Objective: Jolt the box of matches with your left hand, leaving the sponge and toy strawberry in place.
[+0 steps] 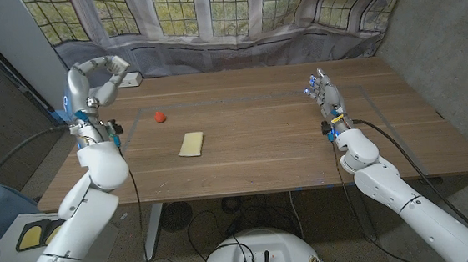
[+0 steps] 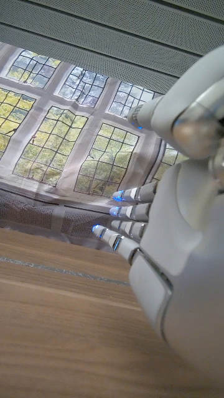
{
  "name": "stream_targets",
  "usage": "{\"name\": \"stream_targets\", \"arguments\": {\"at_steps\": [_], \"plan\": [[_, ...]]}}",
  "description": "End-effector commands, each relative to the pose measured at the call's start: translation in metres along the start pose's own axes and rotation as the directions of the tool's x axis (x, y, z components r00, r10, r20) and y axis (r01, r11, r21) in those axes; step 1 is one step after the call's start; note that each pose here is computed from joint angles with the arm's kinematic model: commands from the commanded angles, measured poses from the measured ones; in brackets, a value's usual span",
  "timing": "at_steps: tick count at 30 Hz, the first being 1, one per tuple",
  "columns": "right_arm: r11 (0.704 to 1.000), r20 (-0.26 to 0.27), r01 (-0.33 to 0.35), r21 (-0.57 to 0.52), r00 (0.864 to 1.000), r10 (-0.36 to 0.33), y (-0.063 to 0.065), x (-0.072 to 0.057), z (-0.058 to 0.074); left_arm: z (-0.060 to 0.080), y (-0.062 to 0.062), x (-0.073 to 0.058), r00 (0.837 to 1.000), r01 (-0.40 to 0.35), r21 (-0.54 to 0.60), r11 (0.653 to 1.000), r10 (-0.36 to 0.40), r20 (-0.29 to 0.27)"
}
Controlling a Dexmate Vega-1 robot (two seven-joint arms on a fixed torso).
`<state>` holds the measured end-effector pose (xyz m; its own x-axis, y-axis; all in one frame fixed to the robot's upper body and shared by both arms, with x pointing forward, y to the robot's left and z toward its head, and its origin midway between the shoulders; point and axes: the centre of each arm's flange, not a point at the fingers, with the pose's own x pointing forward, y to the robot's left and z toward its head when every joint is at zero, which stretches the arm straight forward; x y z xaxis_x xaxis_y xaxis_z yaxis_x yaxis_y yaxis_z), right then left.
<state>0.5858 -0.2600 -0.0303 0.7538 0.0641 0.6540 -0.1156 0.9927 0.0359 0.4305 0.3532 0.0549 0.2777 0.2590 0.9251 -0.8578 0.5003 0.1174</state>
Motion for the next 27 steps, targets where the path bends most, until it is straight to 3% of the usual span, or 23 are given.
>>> {"name": "stream_targets", "arguments": {"at_steps": [1, 6, 18, 27], "plan": [[1.0, 0.011, 0.005, 0.003, 1.0, -0.005, 0.001, -0.002, 0.002, 0.031, -0.007, 0.014, 0.986, 0.069, 0.481, 0.874, -0.132, 0.099], [1.0, 0.005, 0.001, 0.007, 1.0, -0.001, 0.003, -0.003, -0.001, 0.033, -0.017, 0.017, 0.972, 0.142, 0.473, 0.869, -0.213, 0.099], [1.0, 0.007, 0.006, 0.008, 1.0, -0.006, 0.003, -0.005, -0.002, 0.033, -0.021, 0.021, 0.955, 0.212, 0.445, 0.87, -0.281, 0.093], [1.0, 0.006, 0.005, 0.011, 1.0, -0.005, 0.004, -0.002, -0.003, 0.031, -0.026, 0.019, 0.942, 0.273, 0.467, 0.841, -0.333, 0.049]]}}
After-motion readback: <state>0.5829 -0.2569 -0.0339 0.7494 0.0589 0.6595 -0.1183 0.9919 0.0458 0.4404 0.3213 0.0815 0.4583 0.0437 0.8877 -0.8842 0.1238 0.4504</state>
